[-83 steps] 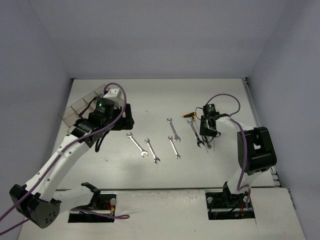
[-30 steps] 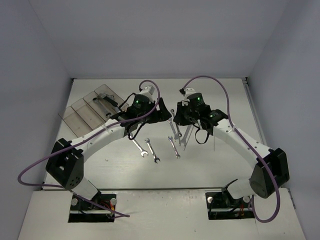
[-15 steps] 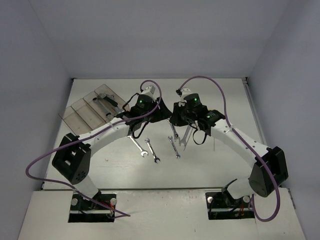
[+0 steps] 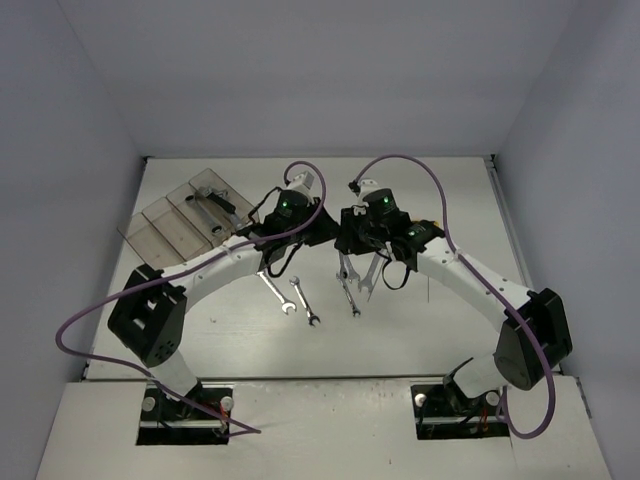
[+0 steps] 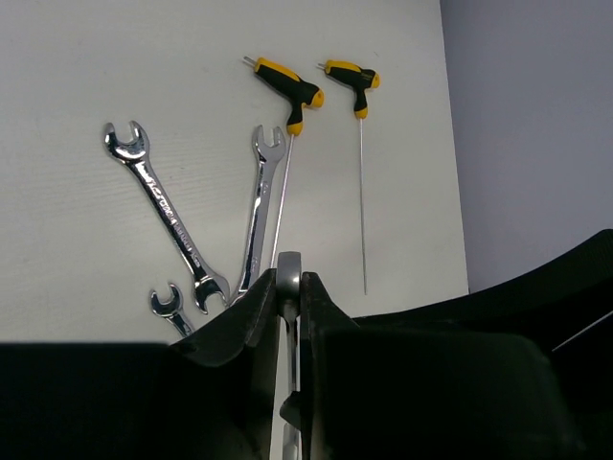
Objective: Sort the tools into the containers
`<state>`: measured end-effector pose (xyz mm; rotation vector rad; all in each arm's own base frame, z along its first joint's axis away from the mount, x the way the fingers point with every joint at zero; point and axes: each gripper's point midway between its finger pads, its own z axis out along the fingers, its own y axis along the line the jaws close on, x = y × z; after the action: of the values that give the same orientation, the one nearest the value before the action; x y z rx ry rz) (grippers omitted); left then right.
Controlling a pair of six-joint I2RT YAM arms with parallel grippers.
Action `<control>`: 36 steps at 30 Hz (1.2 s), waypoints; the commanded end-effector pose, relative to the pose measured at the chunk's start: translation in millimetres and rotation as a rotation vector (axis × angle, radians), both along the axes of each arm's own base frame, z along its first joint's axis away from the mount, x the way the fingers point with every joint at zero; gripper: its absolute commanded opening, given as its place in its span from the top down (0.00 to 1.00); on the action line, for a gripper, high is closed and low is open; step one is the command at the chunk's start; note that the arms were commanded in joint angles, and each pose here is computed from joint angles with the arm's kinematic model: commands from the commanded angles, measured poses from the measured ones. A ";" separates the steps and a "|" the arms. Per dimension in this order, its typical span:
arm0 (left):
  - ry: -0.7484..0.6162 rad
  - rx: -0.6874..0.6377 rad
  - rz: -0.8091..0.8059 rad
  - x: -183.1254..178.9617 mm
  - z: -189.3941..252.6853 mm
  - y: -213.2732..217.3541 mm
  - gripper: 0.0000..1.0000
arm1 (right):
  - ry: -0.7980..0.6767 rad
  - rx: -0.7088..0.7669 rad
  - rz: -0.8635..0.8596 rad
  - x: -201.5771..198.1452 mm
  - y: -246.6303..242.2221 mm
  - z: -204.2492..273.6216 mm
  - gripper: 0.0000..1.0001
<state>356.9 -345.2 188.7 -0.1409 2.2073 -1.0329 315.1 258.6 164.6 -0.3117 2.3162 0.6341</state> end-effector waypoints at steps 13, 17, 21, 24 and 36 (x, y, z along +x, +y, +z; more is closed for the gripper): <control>-0.005 0.095 0.471 99.7 50.6 236.5 1.00 | -0.171 -0.022 -0.094 9.3 -38.1 33.5 0.48; 0.043 0.134 0.599 123.9 39.7 310.1 1.00 | -0.164 -0.056 -0.113 4.9 -48.6 22.2 0.47; 0.077 0.140 0.648 143.8 27.9 352.1 1.00 | -0.142 -0.079 -0.117 0.6 -54.1 9.2 0.47; 0.118 0.164 0.662 158.4 10.6 370.9 1.00 | -0.133 -0.092 -0.130 -1.7 -58.7 2.8 0.47; 0.236 0.186 0.676 181.1 -49.9 397.9 0.83 | -0.108 -0.106 -0.146 -6.0 -64.5 -5.5 0.45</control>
<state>525.4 40.9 88.5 -0.9670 2.2912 -0.4518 300.1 197.7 140.4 -0.2492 2.3168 0.4209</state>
